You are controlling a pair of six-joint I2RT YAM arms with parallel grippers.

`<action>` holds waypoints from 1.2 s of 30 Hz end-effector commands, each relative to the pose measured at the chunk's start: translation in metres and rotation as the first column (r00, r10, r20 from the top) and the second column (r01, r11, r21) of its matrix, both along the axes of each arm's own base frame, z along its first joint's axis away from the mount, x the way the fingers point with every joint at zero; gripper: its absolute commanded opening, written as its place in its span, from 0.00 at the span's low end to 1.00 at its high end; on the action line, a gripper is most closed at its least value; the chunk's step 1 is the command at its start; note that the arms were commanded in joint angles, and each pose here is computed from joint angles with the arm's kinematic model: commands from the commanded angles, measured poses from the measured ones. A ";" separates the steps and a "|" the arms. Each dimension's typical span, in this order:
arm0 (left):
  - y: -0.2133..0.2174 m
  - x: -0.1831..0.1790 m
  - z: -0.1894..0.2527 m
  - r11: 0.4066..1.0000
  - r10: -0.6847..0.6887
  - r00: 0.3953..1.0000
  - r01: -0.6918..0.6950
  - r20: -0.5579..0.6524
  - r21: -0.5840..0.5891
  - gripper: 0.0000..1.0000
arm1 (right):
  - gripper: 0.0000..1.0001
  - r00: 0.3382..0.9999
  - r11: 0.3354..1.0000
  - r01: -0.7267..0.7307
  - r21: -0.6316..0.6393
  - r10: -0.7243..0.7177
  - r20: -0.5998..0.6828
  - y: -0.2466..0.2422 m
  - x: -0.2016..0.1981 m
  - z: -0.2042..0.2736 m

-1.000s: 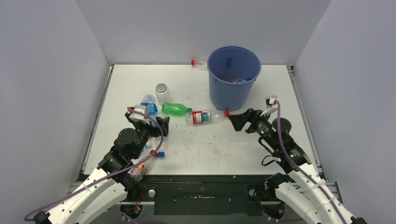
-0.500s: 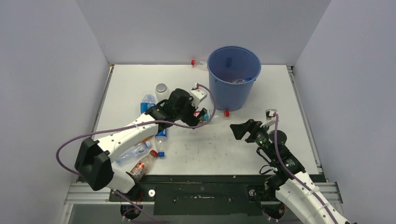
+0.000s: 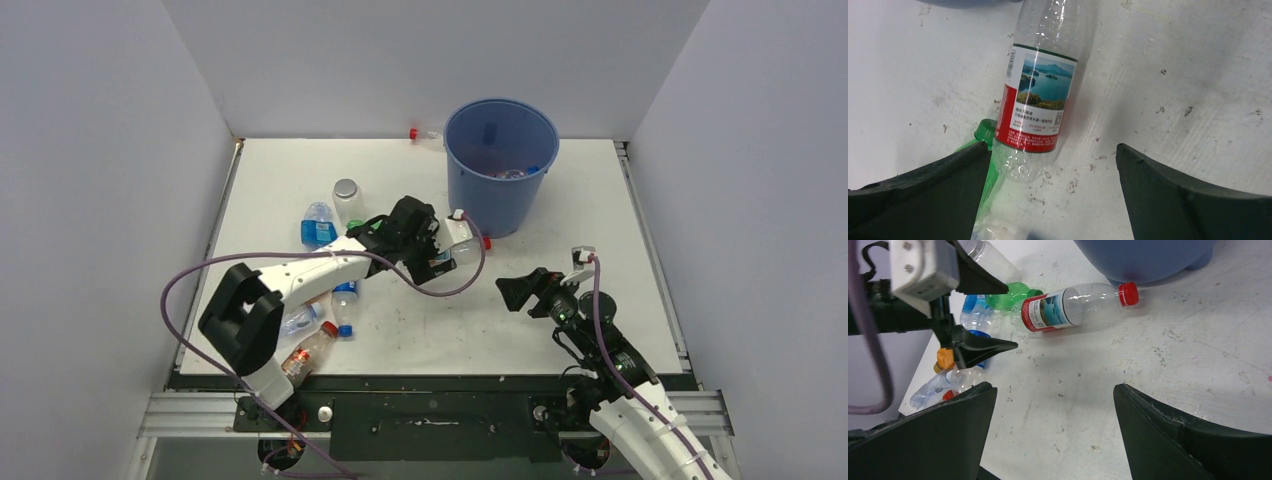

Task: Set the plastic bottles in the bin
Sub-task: Pick up the plastic bottle at the center of the board.

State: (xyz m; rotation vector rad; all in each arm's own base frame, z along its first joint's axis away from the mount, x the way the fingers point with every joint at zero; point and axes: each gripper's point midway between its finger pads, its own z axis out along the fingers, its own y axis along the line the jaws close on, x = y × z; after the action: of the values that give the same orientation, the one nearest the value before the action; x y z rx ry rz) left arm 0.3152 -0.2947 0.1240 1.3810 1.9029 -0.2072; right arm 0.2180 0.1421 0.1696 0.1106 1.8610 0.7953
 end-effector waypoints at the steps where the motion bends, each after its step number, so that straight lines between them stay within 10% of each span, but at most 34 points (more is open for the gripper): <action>1: -0.014 0.024 -0.011 0.996 -0.077 0.997 0.076 0.027 0.038 0.96 | 0.90 1.000 1.000 0.003 0.010 -0.003 0.027 0.000 0.001 0.010; 21: -0.026 0.036 -0.070 0.999 -0.044 0.998 0.045 -0.038 0.030 0.82 | 0.90 0.999 1.000 -0.013 0.016 0.012 0.037 0.006 0.007 0.018; 36: -0.021 -0.010 -0.021 0.995 -0.034 0.993 0.022 -0.117 -0.096 0.46 | 0.90 0.996 1.000 -0.008 0.001 0.008 0.085 -0.002 -0.004 0.038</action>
State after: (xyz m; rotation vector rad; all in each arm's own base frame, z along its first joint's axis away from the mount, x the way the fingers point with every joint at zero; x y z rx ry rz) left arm 0.3130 -0.3022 0.0490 1.4364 2.0496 -0.3015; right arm 0.2150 0.1404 0.1737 0.1010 1.8639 0.7879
